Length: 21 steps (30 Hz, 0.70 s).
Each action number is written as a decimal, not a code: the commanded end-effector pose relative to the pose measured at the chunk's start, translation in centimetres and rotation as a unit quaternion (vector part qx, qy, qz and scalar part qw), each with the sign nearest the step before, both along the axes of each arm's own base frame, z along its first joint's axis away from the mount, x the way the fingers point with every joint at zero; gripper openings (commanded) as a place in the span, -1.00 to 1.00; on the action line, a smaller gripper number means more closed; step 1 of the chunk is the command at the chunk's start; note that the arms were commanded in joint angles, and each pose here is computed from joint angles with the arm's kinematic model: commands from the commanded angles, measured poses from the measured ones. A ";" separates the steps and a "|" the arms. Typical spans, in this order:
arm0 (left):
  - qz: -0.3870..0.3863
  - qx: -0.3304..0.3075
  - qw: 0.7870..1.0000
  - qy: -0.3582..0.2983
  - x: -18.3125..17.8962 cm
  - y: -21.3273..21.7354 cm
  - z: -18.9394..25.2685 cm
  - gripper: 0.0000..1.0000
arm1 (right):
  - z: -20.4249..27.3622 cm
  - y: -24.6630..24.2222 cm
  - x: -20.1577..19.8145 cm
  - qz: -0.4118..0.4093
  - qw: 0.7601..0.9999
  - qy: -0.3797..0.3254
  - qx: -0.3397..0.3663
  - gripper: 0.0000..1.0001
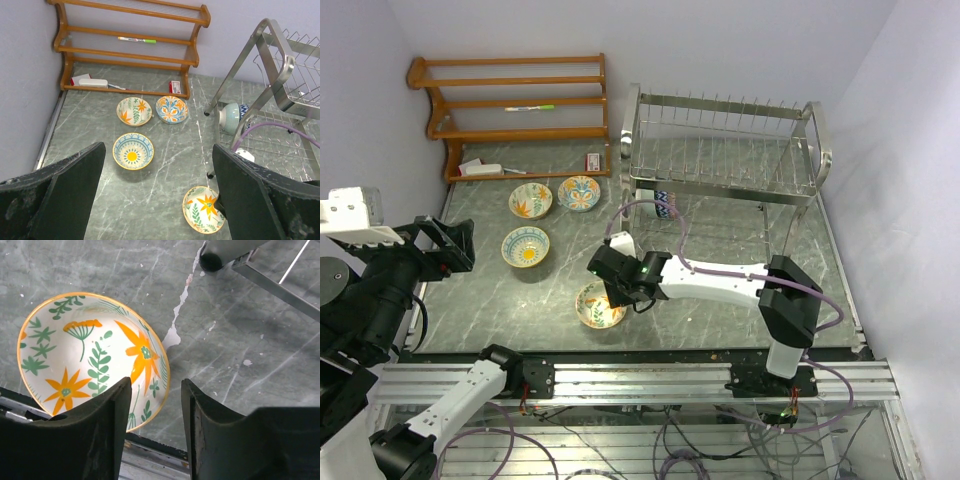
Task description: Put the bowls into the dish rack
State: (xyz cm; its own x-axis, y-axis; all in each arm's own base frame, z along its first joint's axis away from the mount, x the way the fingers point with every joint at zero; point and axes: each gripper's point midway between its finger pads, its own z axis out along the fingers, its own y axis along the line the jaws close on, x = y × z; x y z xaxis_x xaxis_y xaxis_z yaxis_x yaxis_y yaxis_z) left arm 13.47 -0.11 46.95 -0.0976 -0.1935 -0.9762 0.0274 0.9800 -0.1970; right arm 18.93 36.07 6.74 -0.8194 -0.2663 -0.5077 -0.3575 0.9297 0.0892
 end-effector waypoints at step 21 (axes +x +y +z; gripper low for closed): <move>-0.011 -0.001 1.000 -0.019 -0.9 0.1 0.8 0.98 | 0.9 8.7 -5.9 0.163 0.982 -0.060 -0.079 0.13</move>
State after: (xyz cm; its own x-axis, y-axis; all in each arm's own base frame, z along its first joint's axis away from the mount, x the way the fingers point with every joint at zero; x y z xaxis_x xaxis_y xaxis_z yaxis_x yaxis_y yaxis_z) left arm 13.53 -0.35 47.23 -0.0887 -0.1972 -0.9764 0.0417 0.9786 -0.2014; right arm 11.29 45.95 7.74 -0.6435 -0.5576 -0.5243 -0.6580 0.7530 0.0068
